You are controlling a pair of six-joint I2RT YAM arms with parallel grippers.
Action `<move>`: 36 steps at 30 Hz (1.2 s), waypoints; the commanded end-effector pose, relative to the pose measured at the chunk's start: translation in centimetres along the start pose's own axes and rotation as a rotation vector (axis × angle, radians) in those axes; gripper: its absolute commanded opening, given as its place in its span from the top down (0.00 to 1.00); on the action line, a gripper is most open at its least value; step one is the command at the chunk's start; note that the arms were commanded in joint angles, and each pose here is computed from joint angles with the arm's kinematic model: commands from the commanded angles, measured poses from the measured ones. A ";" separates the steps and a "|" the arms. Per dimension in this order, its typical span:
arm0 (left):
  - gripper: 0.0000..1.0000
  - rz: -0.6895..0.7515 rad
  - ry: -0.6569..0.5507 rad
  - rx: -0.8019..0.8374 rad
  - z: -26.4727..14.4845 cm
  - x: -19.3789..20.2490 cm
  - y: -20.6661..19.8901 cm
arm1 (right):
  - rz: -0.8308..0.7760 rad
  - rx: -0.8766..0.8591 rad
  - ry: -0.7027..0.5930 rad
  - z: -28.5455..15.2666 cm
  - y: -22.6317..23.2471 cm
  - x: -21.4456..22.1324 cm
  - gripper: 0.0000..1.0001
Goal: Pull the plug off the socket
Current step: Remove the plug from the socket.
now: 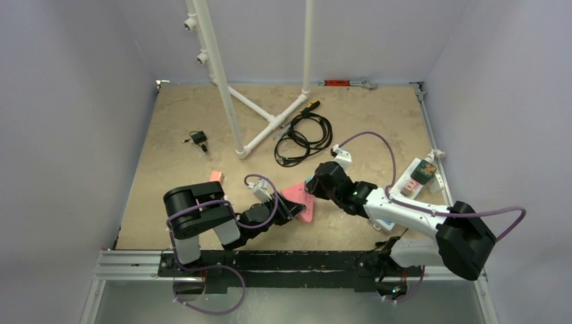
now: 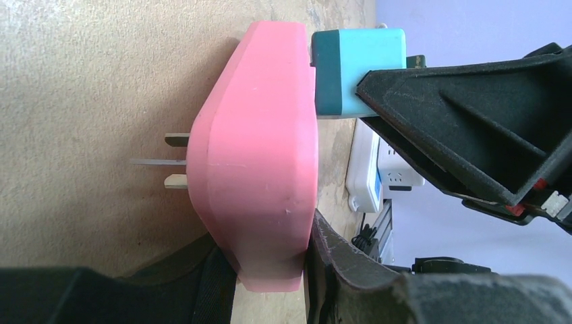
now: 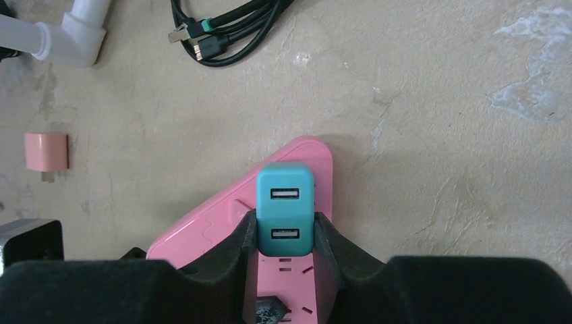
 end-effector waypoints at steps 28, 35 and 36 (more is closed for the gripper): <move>0.90 0.209 0.084 -0.220 0.6 -2.0 4.4 | 0.121 -0.170 -0.192 -4.1 0.0 -5.6 1.00; 0.24 0.301 0.074 -0.245 1.1 -3.6 3.5 | 0.108 -0.198 -0.212 -5.1 -0.4 -5.9 1.00; 0.16 0.339 0.074 -0.260 1.1 -3.9 3.3 | 0.108 -0.206 -0.217 -5.3 -0.4 -5.9 1.00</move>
Point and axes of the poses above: each gripper's point midway between its finger pads, its own z axis out along the fingers, its own y axis along the line the jaws close on, x = y × z, the point moved 9 cm from there along -z, back along the fingers, and after that the axes turned 3 degrees about z, right-handed, at the moved point
